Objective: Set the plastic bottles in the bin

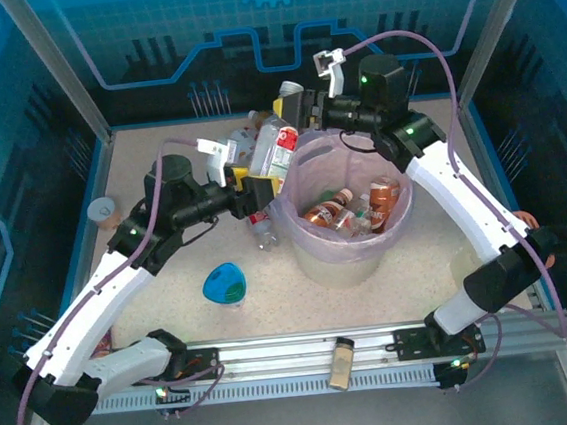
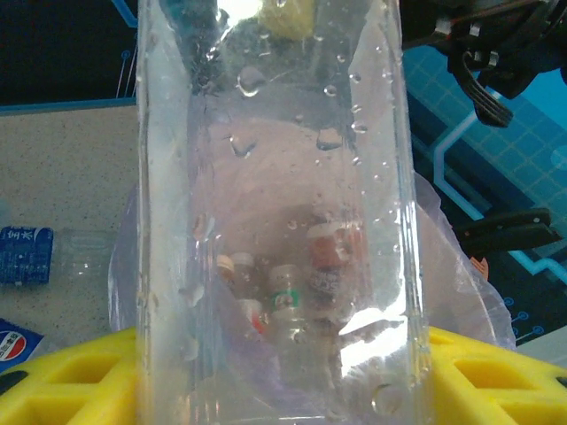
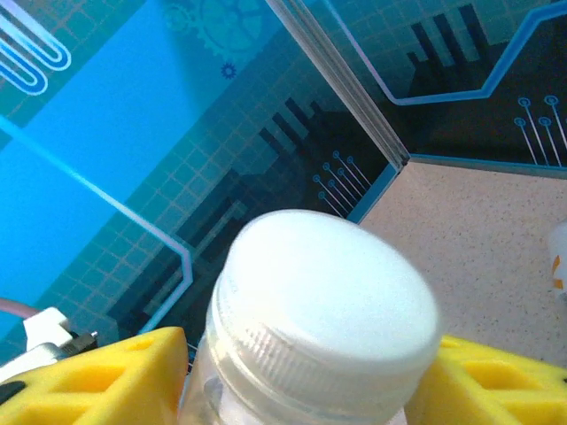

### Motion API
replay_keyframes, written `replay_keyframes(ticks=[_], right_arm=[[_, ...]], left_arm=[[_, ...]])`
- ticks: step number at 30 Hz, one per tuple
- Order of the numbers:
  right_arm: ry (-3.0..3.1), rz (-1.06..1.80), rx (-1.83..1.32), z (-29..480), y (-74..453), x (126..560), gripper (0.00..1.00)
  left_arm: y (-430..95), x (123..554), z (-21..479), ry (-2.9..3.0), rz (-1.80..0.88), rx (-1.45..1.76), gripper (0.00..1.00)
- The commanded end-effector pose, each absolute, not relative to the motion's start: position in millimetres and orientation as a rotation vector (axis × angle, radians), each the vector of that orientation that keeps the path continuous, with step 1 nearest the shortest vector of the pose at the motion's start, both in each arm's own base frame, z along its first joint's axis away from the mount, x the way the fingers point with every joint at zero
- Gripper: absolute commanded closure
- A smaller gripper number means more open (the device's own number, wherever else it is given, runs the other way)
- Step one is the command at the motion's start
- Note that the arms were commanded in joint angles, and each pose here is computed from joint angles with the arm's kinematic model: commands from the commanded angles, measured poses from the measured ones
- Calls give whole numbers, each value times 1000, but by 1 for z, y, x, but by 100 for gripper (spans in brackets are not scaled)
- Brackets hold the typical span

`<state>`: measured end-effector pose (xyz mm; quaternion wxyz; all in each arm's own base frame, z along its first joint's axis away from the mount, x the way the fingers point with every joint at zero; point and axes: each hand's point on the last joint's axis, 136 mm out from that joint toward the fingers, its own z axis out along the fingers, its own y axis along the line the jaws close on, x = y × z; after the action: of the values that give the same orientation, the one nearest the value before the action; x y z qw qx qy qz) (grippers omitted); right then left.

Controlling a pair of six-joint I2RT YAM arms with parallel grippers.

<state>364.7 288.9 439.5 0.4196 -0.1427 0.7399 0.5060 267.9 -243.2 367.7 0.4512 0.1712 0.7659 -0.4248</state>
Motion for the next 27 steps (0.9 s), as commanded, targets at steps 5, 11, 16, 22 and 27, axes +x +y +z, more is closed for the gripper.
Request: replay_keyframes(ticks=[5,11,16,22,27], right_arm=[[1782,1306,-387,457,290,362,69],[1706,1279,-380,477,280,369,77],[1625,1238,-394,513,258,366,79],[1653,1114,-410,526,221,355,81],[1773,891,-401,502,181,338,81]], left_arm=[[-246,263,378,1880,-1039,477,63],[-240,261,379,1866,-1026,453,7],[-221,255,365,1892,-966,377,2],[-186,274,326,2027,-896,179,4],[-179,300,254,2256,-817,77,7]])
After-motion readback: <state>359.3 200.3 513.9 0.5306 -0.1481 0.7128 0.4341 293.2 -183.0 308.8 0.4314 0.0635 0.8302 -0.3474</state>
